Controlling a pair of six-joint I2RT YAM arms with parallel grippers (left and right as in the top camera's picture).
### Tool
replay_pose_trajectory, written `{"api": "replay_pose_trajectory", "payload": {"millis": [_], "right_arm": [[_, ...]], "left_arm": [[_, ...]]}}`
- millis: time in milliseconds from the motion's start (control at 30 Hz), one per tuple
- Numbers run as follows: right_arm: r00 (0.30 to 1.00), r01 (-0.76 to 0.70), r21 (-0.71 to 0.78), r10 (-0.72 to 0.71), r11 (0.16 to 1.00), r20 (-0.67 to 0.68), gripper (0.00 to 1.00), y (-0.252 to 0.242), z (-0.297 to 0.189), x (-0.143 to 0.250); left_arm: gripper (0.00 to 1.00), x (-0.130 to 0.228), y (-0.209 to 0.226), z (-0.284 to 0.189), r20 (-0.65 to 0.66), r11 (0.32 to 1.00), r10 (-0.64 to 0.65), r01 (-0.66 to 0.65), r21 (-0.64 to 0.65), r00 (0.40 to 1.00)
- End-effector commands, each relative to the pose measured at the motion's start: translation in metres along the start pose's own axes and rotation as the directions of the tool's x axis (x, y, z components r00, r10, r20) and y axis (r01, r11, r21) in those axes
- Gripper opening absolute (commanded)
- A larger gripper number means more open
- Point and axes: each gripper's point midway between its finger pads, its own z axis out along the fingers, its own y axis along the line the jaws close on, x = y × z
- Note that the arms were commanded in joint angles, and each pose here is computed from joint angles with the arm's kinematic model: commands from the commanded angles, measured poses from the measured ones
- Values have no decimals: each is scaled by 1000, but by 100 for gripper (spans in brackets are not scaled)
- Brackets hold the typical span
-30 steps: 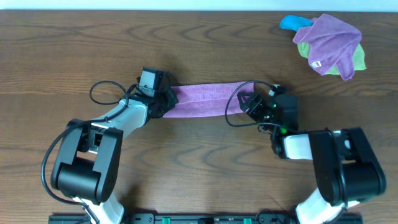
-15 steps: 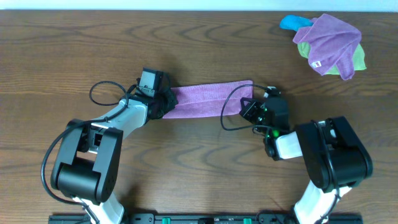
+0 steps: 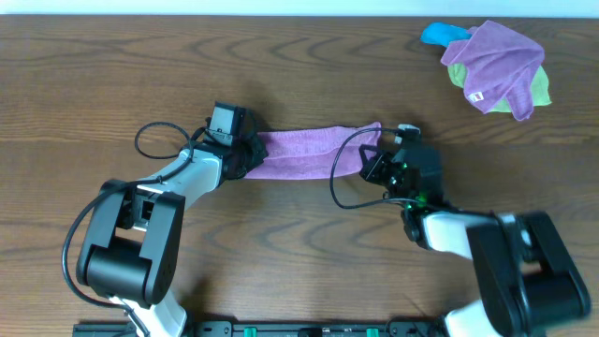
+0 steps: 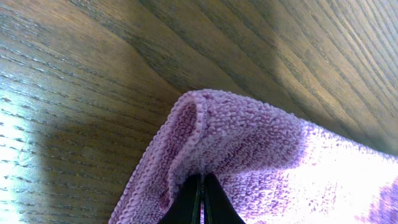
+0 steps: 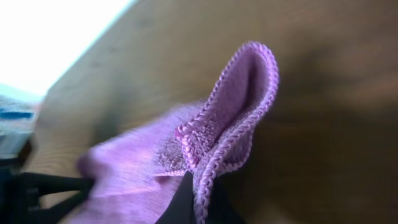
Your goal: Fold the cloth
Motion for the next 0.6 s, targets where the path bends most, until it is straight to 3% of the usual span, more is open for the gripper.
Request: {"api": "replay_pose_trajectory", "payload": {"millis": [0,300,567], "right_arm": [[997,75,-35,-74,997,28,2,22,-11,-9],[991,129,-119,-125,985,38,2,68,-15,-16],[963,259,-119,-266,959,-46,1,111,4,-5]], "left_arm": [[6,0,-2,1,-7,1000,19,-19,1,1000],[6,2,-4,1,-19,1000,19,-19,14,1000],[6,2,-5,1,-16,1000,20,-20,17,1000]]}}
